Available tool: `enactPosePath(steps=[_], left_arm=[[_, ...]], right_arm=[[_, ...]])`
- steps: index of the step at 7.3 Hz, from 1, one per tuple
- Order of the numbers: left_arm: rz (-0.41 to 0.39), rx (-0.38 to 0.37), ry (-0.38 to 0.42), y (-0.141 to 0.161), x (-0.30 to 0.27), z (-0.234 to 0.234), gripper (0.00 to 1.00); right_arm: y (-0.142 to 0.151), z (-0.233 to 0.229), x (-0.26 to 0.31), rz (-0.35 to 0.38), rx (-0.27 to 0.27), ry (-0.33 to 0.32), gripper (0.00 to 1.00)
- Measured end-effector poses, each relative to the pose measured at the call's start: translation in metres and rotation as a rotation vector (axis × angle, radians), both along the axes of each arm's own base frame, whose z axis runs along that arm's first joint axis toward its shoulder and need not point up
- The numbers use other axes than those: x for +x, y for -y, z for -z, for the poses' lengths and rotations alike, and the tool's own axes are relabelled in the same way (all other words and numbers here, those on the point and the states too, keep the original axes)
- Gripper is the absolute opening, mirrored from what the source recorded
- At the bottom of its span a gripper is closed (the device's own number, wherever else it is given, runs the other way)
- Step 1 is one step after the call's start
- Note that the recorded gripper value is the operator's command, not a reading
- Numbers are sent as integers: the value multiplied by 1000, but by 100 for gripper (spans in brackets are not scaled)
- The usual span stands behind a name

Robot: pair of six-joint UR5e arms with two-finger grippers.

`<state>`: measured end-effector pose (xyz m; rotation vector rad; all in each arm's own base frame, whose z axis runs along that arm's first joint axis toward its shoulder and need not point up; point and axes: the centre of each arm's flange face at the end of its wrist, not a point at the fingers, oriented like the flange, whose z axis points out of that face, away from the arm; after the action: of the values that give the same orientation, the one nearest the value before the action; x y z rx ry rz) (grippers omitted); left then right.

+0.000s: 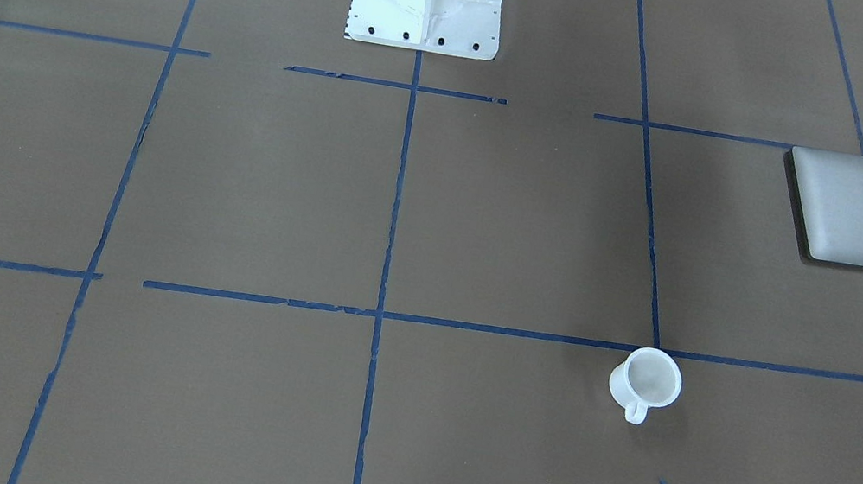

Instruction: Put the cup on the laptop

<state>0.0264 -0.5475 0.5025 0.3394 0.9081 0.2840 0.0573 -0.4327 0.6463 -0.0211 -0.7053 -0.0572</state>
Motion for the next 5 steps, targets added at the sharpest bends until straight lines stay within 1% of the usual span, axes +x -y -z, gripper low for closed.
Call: enactPosePath(steps=[1, 2, 3, 5], left_arm=[[-36, 10, 12, 35, 47, 24, 100], [-55, 10, 48, 65, 96, 43, 100], [-62, -6, 67, 95, 143, 62, 100], [-57, -67, 65, 150, 219, 108, 100]], right_arm=[[0, 0, 0, 0, 0, 0, 100], [0, 0, 0, 0, 0, 0, 100], [0, 0, 0, 0, 0, 0, 100], [0, 0, 0, 0, 0, 0, 100]])
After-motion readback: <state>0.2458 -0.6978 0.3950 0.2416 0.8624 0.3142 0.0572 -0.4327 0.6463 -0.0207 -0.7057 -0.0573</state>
